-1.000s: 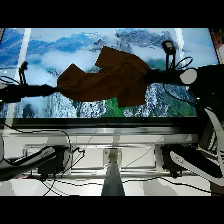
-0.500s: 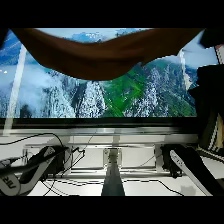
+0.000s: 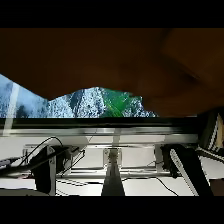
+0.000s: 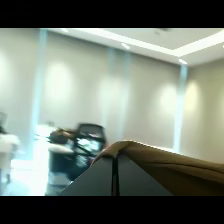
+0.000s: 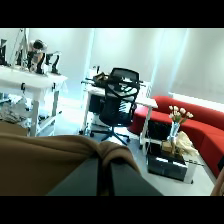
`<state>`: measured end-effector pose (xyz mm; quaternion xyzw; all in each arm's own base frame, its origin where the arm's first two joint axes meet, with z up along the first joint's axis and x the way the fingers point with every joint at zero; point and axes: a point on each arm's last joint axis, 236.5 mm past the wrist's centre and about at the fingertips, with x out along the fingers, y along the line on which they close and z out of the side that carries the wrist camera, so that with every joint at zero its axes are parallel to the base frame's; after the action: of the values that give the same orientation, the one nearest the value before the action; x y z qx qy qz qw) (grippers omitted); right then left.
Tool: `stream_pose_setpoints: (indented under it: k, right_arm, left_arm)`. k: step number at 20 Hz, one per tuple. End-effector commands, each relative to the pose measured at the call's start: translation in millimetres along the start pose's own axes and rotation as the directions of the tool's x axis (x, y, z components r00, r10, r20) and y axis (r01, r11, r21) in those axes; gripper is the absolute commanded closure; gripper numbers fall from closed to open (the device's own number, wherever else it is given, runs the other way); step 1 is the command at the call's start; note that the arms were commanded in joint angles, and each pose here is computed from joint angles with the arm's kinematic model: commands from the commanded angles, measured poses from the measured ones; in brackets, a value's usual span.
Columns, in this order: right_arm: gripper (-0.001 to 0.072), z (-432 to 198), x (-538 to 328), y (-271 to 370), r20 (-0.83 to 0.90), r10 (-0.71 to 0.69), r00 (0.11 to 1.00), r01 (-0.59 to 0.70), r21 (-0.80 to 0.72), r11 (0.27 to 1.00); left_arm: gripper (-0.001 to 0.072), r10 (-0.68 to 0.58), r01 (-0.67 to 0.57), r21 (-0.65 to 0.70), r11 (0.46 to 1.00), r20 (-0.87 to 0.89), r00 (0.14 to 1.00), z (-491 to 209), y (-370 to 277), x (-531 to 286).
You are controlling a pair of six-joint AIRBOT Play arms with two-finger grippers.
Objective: Fold the clothes and pants, and hang the long-sleeved shirts on hangers.
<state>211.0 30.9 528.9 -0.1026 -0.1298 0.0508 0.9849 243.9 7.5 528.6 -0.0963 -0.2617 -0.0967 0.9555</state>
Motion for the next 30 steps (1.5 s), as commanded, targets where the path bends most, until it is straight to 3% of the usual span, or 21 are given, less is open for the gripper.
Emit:
stream_pose_setpoints:
  k: [1, 4, 7, 9, 11, 14, 15, 17, 20, 22, 26, 30]
  right_arm:
    - [0.0694, -1.1, 4.9, -1.8, -0.01, -0.003, 1.0, 0.003, 0.047, 0.999]
    - [0.0694, -78.0, 55.3, 4.3, -0.252, 0.055, 0.966, -0.028, 0.113, 0.993]
    - [0.0694, -199.9, 101.5, 25.0, -0.575, 0.178, 0.799, -0.078, 0.195, 0.978]
    - [0.0695, -270.2, 132.0, 40.5, -0.682, 0.256, 0.685, -0.089, 0.271, 0.958]
    - [0.0695, -343.2, 156.7, 57.1, -0.755, 0.327, 0.568, -0.077, 0.347, 0.935]
    - [0.0694, -453.5, 170.7, 78.6, -0.835, 0.396, 0.382, -0.029, 0.417, 0.908]
    - [0.0694, -488.4, 170.0, 84.8, -0.854, 0.41, 0.321, -0.011, 0.43, 0.903]
    - [0.0694, -540.7, 170.9, 92.8, -0.871, 0.421, 0.254, 0.02, 0.44, 0.898]
    - [0.0694, -578.8, 187.6, 91.4, -0.873, 0.394, 0.287, 0.049, 0.424, 0.904]
    - [0.0694, -583.3, 199.4, 84.6, -0.871, 0.363, 0.333, 0.053, 0.401, 0.914]
    - [0.0694, -589.2, 192.6, 83.5, -0.883, 0.354, 0.309, 0.049, 0.387, 0.921]
    - [0.0694, -608.8, 142.1, 102.1, -0.901, 0.418, 0.118, 0.054, 0.426, 0.903]
  left_arm:
    - [0.0699, 0.237, -0.238, 0.027, 0.971, 0.032, 0.971, 11.9, 46.1, -12.9]
    - [0.0699, 0.296, -0.311, 0.013, 0.95, -0.348, 0.889, -96.9, 104.7, -8.6]
    - [0.0701, 0.135, -0.284, -0.11, 0.953, -0.684, 0.717, -218.2, 132.9, -19.4]
    - [0.0701, 0.127, -0.269, -0.051, 0.962, -0.786, 0.605, -279.5, 160.4, -21.0]
    - [0.0701, 0.102, -0.226, 0.001, 0.974, -0.894, 0.437, -353.6, 172.4, -31.4]
    - [0.07, 0.113, -0.136, 0.077, 0.988, -0.953, 0.28, -451.5, 179.3, -35.8]
    - [0.07, 0.138, -0.111, 0.111, 0.988, -0.951, 0.276, -473.9, 183.0, -30.2]
    - [0.0699, 0.198, -0.091, 0.177, 0.98, -0.915, 0.351, -501.3, 189.0, -3.7]
    - [0.0698, 0.258, -0.087, 0.248, 0.965, -0.832, 0.491, -512.1, 184.8, 37.7]
    - [0.0698, 0.237, -0.07, 0.232, 0.97, -0.849, 0.473, -526.6, 175.3, 35.1]
    - [0.0698, 0.133, -0.053, 0.123, 0.991, -0.956, 0.26, -573.1, 165.3, -20.3]
    - [0.0698, 0.024, -0.189, 0.019, 0.982, -0.999, 0.024, -604.5, 168.5, -88.1]
